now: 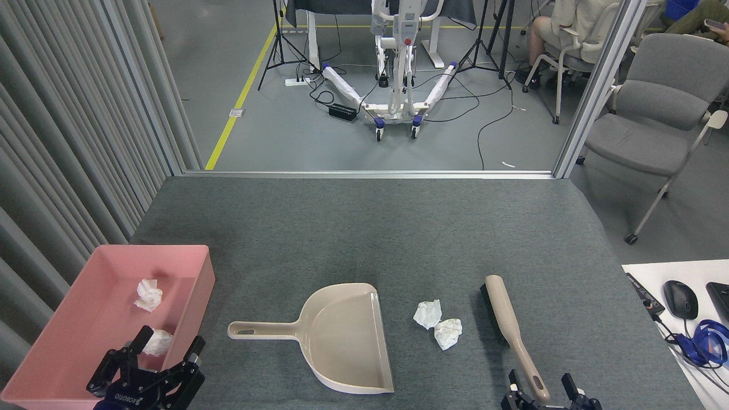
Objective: Sweep and dump garbage into bin
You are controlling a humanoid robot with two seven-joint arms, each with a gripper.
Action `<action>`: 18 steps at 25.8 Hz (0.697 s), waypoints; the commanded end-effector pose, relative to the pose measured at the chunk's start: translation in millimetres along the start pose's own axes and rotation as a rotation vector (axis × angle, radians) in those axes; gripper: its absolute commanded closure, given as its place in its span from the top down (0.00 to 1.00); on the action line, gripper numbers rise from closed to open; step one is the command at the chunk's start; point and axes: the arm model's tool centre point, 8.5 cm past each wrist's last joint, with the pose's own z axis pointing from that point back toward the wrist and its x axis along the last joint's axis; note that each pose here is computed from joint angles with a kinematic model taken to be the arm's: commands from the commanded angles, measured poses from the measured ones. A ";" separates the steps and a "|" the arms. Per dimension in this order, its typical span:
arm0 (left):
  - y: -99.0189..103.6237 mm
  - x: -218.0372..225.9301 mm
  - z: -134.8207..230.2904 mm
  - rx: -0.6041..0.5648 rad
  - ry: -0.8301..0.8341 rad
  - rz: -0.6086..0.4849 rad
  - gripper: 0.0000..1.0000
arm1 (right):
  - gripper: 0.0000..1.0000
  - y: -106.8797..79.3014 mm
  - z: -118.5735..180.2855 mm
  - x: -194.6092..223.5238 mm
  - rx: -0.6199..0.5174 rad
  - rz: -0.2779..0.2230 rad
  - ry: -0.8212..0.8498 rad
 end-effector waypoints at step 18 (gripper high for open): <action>-33.4 98.9 13.3 0.069 -0.195 0.643 0.98 | 0.97 5.7 -11.1 14.5 0.011 -0.016 -0.023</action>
